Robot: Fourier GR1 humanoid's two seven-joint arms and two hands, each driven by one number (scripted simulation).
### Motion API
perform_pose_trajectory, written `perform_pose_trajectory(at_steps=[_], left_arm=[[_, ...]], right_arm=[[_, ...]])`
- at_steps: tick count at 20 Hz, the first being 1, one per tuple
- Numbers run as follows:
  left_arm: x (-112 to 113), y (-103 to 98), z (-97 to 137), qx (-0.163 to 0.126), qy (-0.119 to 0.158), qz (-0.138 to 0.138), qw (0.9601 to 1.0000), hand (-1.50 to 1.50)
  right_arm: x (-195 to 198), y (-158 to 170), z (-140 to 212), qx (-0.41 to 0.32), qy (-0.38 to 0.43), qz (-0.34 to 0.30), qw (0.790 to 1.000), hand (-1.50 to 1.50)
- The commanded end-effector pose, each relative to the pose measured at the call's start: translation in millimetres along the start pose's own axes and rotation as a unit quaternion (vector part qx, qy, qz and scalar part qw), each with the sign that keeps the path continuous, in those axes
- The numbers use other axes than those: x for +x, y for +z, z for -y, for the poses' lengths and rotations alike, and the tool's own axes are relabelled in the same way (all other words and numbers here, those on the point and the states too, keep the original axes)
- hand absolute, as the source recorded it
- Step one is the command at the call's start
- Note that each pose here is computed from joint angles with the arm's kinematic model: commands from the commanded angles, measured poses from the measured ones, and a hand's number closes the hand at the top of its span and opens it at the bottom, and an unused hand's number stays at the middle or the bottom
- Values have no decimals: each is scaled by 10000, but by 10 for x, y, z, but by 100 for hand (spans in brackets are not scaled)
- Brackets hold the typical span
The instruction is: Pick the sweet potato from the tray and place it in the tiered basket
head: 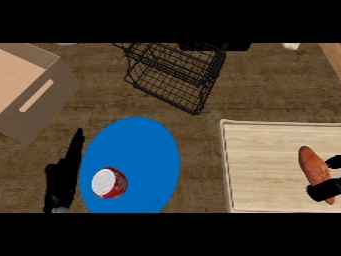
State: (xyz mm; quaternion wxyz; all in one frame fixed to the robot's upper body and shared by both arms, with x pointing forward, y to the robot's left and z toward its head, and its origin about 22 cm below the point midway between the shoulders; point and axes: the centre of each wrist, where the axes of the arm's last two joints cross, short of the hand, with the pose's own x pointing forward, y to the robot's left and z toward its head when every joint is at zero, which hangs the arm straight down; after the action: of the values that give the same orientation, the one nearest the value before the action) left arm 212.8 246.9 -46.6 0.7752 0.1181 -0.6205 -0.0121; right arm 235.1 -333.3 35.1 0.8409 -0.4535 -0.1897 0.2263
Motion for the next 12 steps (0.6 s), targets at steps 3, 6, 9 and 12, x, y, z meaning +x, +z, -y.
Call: perform_pose_trajectory(at_steps=[3, 6, 9, 12], left_arm=[[-9, 12, 97, 7, 54, -152, 9999, 0], [-82, 0, 174, -179, 42, -140, 9997, 0], [-115, 14, 128, -209, -16, -185, 9996, 0], [16, -162, -11, -48, -1, -142, 9999, 0]], right_arm=[[313, 263, -248, -435, -98, 323, 9985, 150], [808, 777, -383, -435, 278, 1794, 9824, 150], [1169, 1153, -540, -620, 536, 2765, 9575, 150], [1371, 1535, -436, -613, -290, 3040, 9502, 150]])
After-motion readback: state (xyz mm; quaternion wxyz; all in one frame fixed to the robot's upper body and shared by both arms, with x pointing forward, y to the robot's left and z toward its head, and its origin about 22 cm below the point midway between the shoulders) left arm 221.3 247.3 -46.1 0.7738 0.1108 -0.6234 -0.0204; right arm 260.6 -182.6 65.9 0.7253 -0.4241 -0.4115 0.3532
